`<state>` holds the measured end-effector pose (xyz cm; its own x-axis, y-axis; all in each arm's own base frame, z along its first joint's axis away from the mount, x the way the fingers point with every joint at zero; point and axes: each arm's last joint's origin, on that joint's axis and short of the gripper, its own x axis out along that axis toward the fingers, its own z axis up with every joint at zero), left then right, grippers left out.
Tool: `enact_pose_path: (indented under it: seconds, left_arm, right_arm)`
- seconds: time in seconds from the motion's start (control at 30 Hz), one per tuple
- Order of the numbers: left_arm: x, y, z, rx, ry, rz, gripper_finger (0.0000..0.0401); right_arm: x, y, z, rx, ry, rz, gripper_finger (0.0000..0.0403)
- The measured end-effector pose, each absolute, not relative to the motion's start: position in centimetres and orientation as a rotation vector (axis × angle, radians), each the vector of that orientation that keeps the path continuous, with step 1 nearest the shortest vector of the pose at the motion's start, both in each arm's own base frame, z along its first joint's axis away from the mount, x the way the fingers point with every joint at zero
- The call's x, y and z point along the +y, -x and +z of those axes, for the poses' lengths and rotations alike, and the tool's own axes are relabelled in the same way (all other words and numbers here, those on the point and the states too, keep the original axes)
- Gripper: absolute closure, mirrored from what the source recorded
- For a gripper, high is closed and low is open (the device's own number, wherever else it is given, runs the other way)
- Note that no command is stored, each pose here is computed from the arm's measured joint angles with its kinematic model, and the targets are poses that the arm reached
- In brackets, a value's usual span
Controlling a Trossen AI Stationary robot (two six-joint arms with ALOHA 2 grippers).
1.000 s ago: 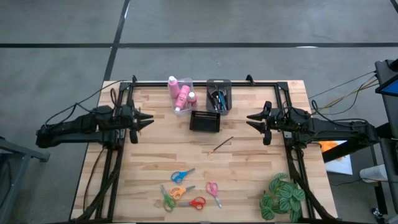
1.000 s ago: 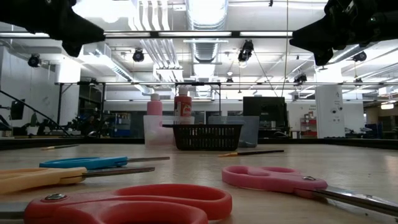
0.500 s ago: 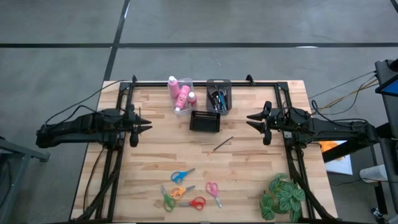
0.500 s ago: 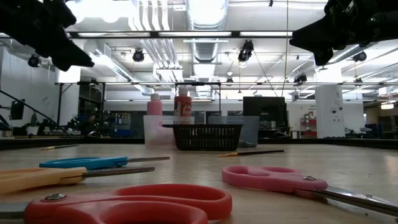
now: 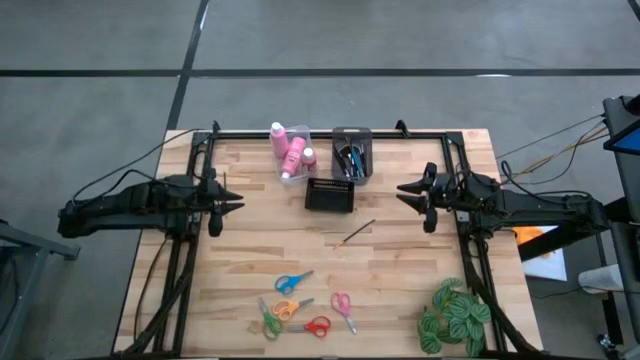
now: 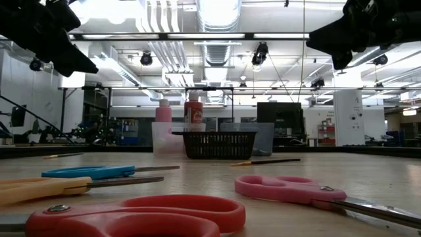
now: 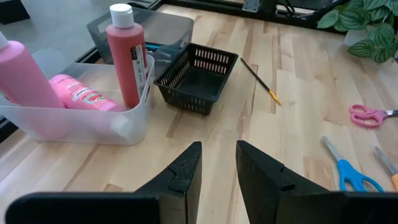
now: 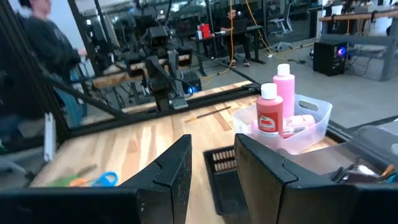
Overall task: Pick & Place Paint Supplies
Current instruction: Put the black paint brush into the gray bin
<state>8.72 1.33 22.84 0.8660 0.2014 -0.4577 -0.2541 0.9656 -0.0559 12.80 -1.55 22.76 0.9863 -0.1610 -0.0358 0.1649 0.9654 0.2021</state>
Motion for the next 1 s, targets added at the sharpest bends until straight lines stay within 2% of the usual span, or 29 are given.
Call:
enact_pose_path:
  seconds: [0.47,0.67,0.8,1.0]
  left_arm:
    - [1.3,-8.7,22.8,0.466,0.116,0.239,0.0299]
    - [1.3,-8.7,22.8,0.466,0.116,0.239,0.0299]
    - [1.3,-8.7,22.8,0.466,0.116,0.24,0.0299]
    - [1.3,-8.7,22.8,0.466,0.116,0.239,0.0299]
  right_arm:
    - [-1.6,-12.8,23.8,-0.068,-0.218,-0.178,0.0282]
    - [-1.2,-14.1,25.1,-0.006,-0.017,-0.001,0.0282]
    - [-1.4,-15.6,25.8,0.149,0.032,-0.005,0.0282]
    - [-1.8,-18.8,26.2,0.503,0.054,0.02,0.0282]
